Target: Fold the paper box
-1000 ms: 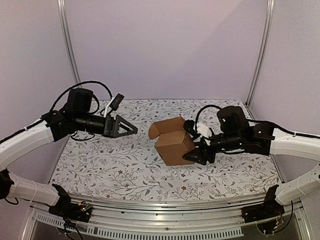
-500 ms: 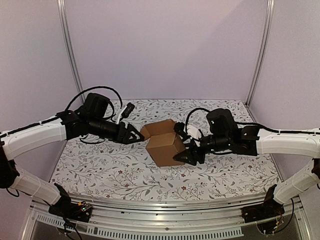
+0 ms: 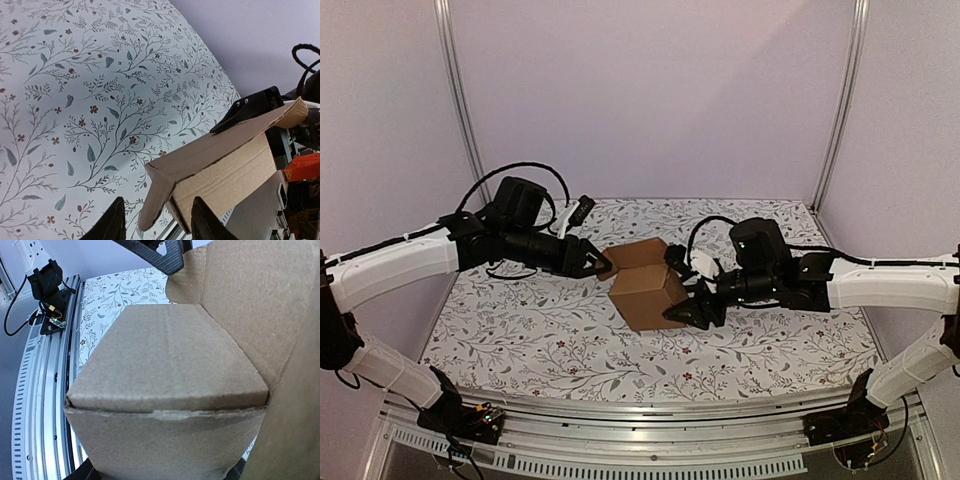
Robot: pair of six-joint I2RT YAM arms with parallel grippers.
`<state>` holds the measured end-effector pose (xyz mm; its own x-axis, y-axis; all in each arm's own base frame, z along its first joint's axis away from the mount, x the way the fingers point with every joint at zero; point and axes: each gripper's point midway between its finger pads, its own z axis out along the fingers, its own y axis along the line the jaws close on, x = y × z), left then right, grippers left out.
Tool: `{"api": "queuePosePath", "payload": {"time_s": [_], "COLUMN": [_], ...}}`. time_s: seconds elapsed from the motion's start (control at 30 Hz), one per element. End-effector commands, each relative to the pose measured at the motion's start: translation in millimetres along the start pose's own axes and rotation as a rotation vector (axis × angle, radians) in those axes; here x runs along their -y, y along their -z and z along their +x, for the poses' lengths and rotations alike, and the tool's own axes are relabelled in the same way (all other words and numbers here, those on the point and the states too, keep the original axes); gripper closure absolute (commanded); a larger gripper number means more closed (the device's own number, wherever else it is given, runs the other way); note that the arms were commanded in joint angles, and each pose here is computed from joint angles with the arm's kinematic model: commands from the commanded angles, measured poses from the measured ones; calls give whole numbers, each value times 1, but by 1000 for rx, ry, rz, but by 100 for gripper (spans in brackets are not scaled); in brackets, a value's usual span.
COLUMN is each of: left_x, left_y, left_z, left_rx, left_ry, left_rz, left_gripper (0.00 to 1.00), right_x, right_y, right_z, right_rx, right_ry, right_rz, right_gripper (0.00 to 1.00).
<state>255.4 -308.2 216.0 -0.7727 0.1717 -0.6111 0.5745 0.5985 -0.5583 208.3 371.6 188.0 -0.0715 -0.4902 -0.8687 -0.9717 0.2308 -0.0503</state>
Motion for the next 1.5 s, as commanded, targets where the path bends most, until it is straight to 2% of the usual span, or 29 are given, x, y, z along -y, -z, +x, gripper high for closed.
{"api": "queuePosePath", "payload": {"time_s": [0.0, 0.2, 0.33, 0.37, 0.6, 1.0, 1.47], "left_x": [7, 9, 10, 11, 15, 14, 0], "left_y": [0, -2, -2, -2, -5, -15, -40], "left_z": [-4, -1, -1, -2, -1, 8, 44], "left_rx": [6, -4, -4, -3, -6, -75, -136], "left_ry": [-31, -32, -32, -34, -35, -59, -19], "left_rz": [6, 13, 14, 17, 25, -48, -127], "left_gripper": [59, 77, 99, 100, 100, 100, 100], "right_x": [-3, -4, -6, -6, -6, 23, 43], "right_y": [-4, -4, -5, -6, -22, -49, -77], "right_z": [1, 0, 0, 0, 7, 41, 80], "right_rx": [5, 4, 4, 2, -3, 51, 106], "right_ry": [18, 18, 20, 24, 81, 124, 15], "right_rz": [-8, -9, -13, -13, 26, 250, 364], "right_gripper": [64, 64, 64, 64, 65, 67, 66]}}
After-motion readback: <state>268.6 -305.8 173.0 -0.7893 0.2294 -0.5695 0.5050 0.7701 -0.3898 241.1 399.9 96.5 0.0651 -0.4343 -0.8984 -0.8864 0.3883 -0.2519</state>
